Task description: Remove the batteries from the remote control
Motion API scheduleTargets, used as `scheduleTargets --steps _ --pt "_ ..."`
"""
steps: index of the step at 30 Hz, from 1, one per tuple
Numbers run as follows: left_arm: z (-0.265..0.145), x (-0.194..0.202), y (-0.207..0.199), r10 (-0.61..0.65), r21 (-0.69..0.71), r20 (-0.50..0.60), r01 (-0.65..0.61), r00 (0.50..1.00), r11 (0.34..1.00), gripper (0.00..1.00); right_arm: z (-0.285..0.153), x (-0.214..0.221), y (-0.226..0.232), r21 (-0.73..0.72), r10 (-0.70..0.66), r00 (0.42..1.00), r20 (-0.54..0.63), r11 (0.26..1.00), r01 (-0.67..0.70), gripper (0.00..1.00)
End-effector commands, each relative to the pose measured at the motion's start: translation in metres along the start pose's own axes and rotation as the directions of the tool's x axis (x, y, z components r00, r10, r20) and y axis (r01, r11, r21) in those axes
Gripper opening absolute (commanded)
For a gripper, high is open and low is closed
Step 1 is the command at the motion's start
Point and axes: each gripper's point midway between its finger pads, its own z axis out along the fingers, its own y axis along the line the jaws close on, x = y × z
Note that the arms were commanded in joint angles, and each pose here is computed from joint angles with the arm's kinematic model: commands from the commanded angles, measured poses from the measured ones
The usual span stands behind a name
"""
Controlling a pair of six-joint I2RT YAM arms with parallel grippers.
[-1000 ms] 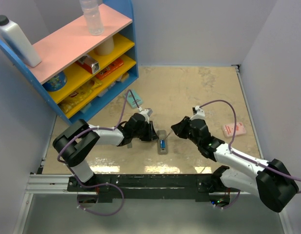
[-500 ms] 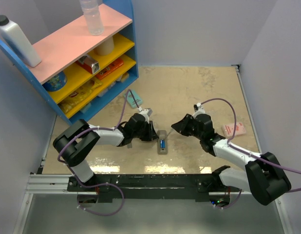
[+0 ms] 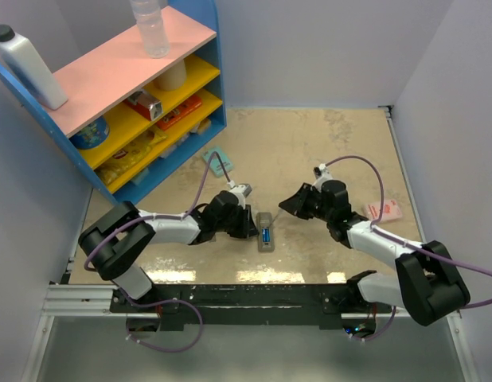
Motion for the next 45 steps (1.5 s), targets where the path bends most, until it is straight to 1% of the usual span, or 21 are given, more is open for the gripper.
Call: scheduleTargets --steps 1,8,10,13,19,21,23,30,36,41,45 --pt "-0.005 -0.005 -0.011 0.039 0.039 0.022 -0.040 0.999 0.998 0.25 -0.002 -0.007 0.012 -0.031 -0.058 0.998 -0.020 0.998 0.057 0.00" --pt "0.005 0.002 -0.006 0.039 0.034 0.002 -0.039 0.999 0.999 0.27 0.004 0.002 -0.001 -0.009 -0.065 0.995 -0.080 0.998 0.064 0.00" --pt "0.008 0.005 0.000 0.033 0.017 -0.009 -0.033 0.999 0.999 0.26 0.012 0.006 -0.013 0.012 -0.078 0.990 -0.119 0.997 0.080 0.00" --pt "0.013 0.011 0.005 0.027 0.003 -0.027 -0.026 0.999 1.000 0.26 0.020 0.011 -0.022 -0.026 -0.061 0.979 -0.194 0.998 0.057 0.00" --pt "0.017 0.018 0.015 0.020 -0.029 -0.048 -0.021 0.999 0.999 0.25 0.027 0.007 -0.014 -0.088 -0.086 0.968 -0.235 0.994 0.067 0.00" --pt "0.016 0.019 0.018 0.020 -0.043 -0.046 -0.022 0.999 0.999 0.25 0.029 0.007 -0.019 -0.084 -0.073 0.965 -0.252 0.995 0.053 0.00" --pt "0.016 0.020 0.020 0.021 -0.048 -0.047 -0.023 0.999 0.999 0.25 0.033 0.006 -0.017 -0.115 -0.072 0.959 -0.273 0.992 0.042 0.00" --pt "0.015 0.023 0.024 0.019 -0.055 -0.049 -0.021 0.999 0.998 0.25 0.041 -0.005 -0.005 -0.180 -0.054 0.952 -0.301 0.984 -0.001 0.00" --pt "0.016 0.022 0.023 0.022 -0.053 -0.046 -0.024 0.999 0.998 0.25 0.038 -0.013 0.011 -0.238 -0.075 0.951 -0.300 0.971 0.002 0.00" --pt "0.016 0.020 0.021 0.019 -0.045 -0.035 -0.021 0.999 0.999 0.25 0.033 -0.022 0.027 -0.288 -0.079 0.959 -0.273 0.958 -0.004 0.00" --pt "0.016 0.020 0.021 0.019 -0.045 -0.036 -0.021 0.999 0.999 0.24 0.030 -0.029 0.032 -0.281 -0.074 0.968 -0.238 0.960 0.005 0.00"
